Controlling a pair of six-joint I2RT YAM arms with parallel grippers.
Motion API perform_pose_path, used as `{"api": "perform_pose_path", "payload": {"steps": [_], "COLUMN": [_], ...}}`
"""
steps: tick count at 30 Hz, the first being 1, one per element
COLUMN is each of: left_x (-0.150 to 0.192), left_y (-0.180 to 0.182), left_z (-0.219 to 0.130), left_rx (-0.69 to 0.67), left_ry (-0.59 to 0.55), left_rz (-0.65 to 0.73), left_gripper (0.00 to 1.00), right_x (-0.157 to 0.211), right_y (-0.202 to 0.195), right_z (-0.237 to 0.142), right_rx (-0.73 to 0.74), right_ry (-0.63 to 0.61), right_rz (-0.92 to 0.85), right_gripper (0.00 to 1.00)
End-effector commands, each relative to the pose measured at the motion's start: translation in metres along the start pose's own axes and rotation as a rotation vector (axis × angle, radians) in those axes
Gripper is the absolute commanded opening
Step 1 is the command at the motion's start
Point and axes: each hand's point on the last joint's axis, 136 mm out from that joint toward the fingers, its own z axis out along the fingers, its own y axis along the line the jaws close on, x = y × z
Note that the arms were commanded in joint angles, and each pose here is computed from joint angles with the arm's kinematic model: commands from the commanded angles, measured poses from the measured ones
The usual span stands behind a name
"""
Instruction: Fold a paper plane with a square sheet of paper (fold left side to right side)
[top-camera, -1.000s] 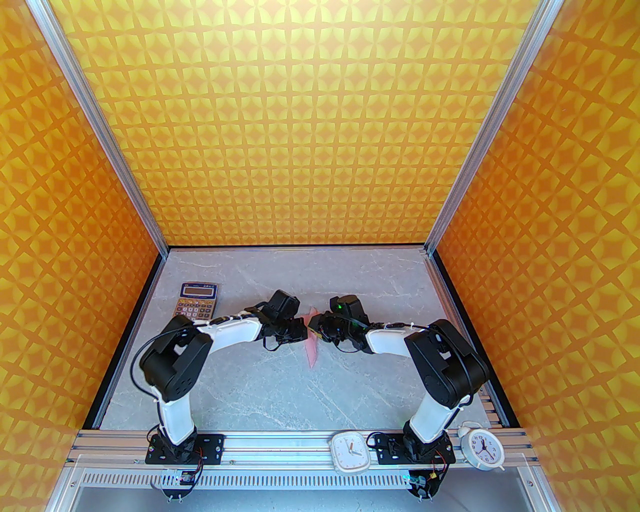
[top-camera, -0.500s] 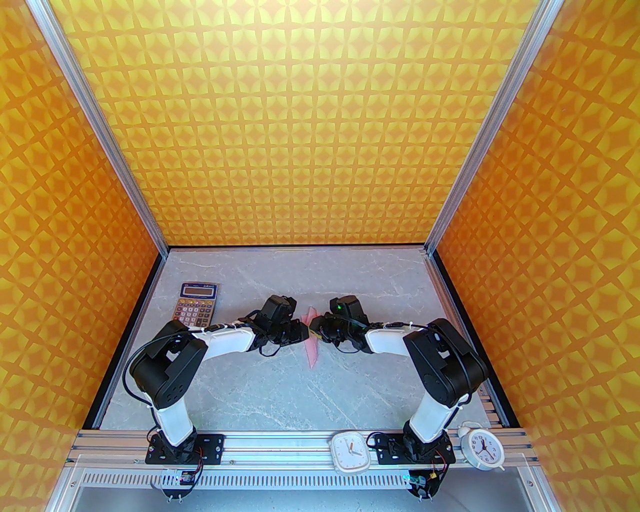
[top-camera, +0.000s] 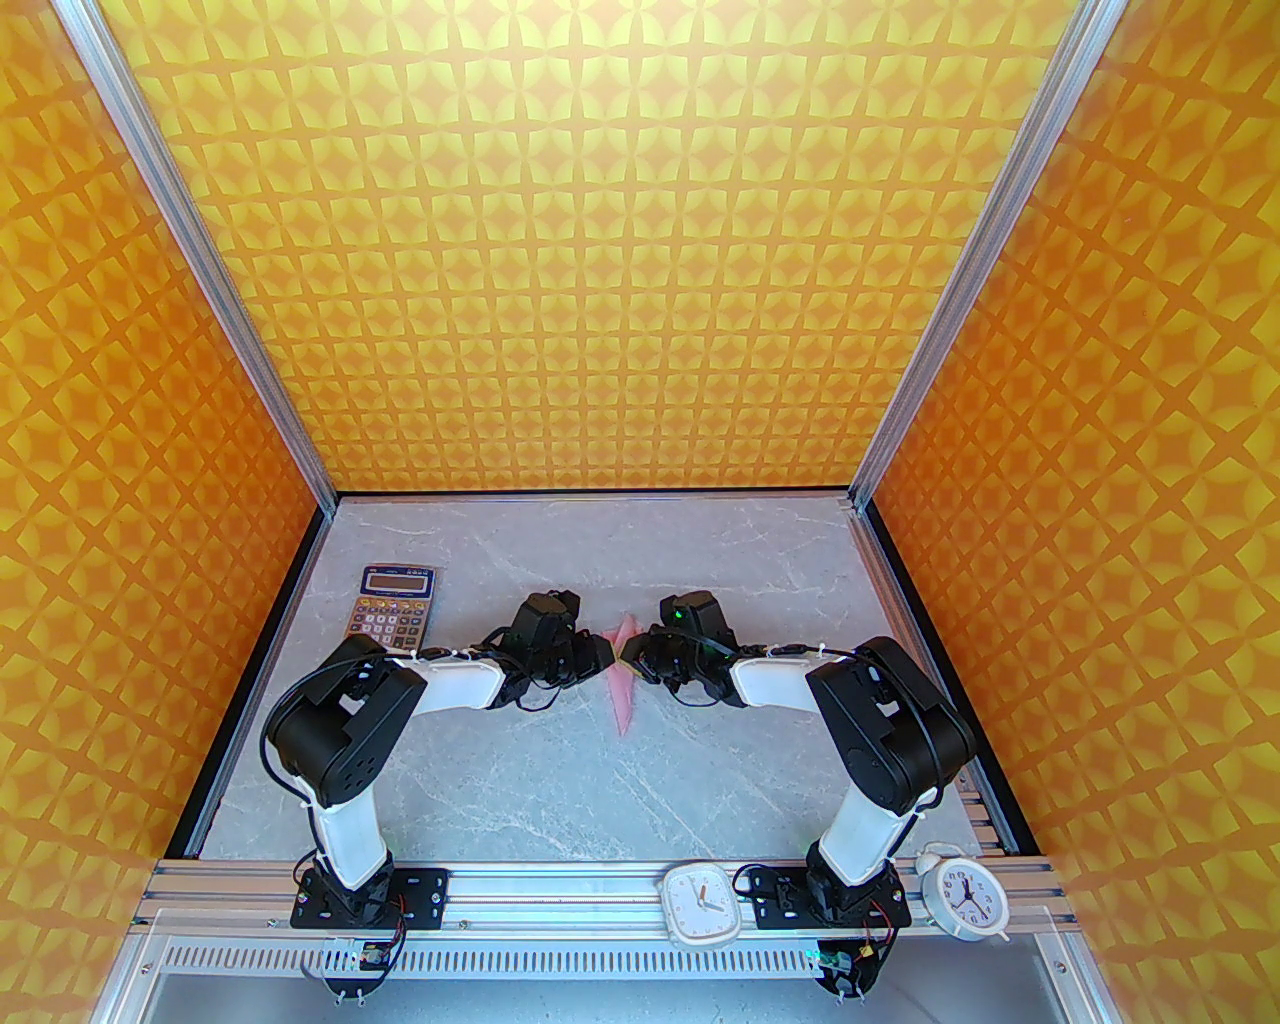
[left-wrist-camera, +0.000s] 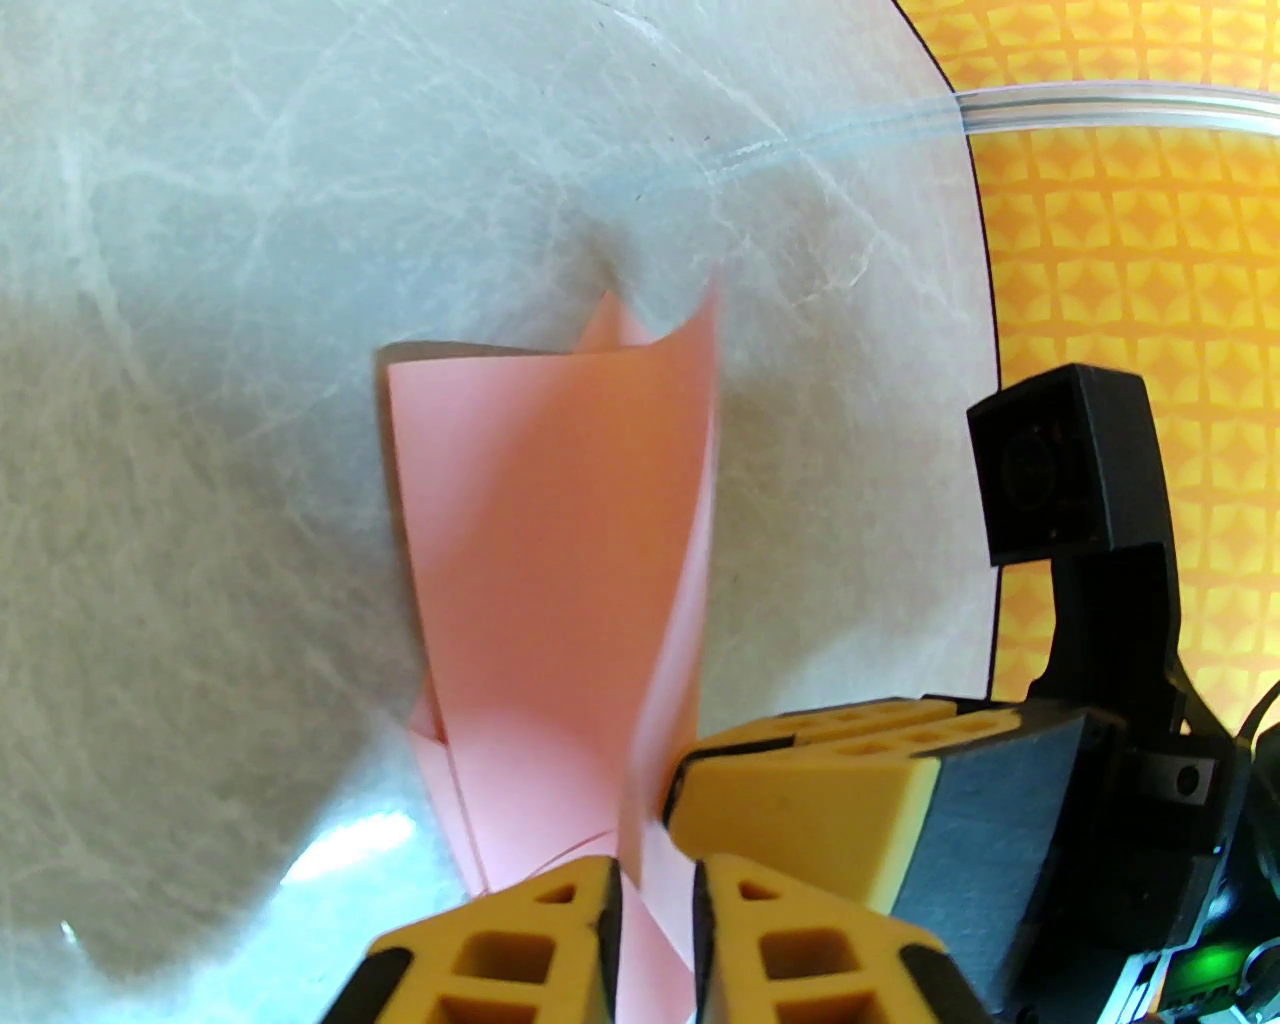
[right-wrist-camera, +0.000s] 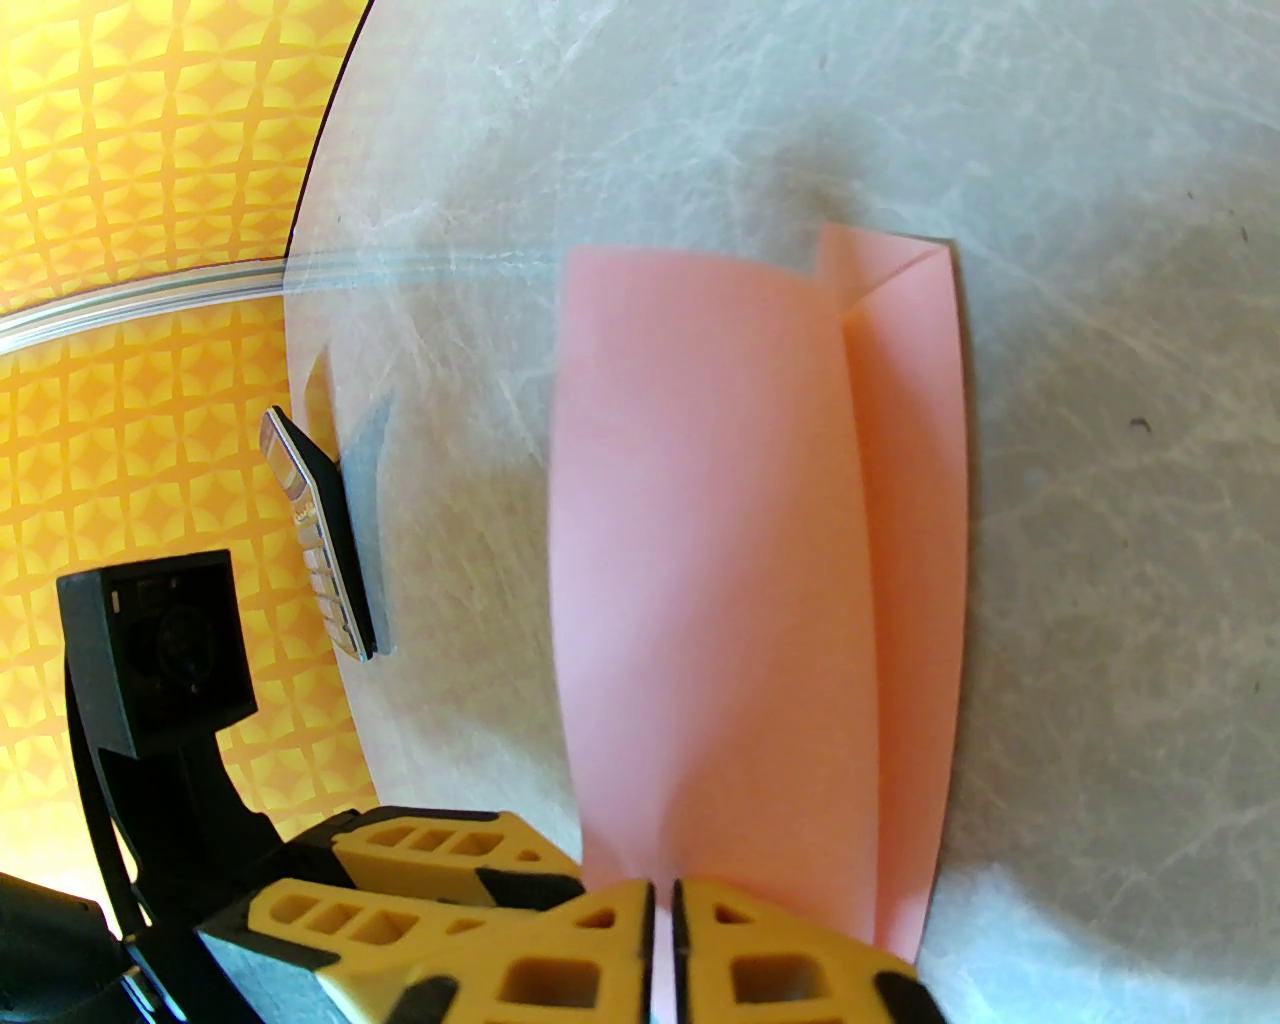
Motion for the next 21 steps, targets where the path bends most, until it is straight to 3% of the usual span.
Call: {"api": "perform_pose_path", "payload": {"steps": [1, 13, 18, 21], "left_x": [-0.0009, 0.0005, -0.0022, -0.0043], "left_y": [-0.0002, 0.0059, 0.0051, 0.0064], "left_z": [0.004, 0.0088, 0.0081, 0.0074], "left_rx": [0.024, 0.012, 0.011, -0.001], "left_ry": [-0.007, -0.004, -0.014, -0.014], "left_rz": [-0.02, -0.029, -0.021, -0.011], "left_gripper": [0.19, 0.18, 0.03, 0.02], "right_x": [-0.0019, -0.0041, -0.0047, -0.0045], "right_y": [-0.0042, -0.0029, -0.0017, -0.0009], "right_z": [0.0026, 0.0024, 0.0012, -0.0014], "right_rx": [0.019, 0.013, 0.011, 0.013], "right_ry": [-0.004, -0.01, -0.011, -0.012], "right_rz": [-0.006, -0.002, -0.006, -0.017], "right_gripper": [0.1, 0.1, 0.11, 0.11]}}
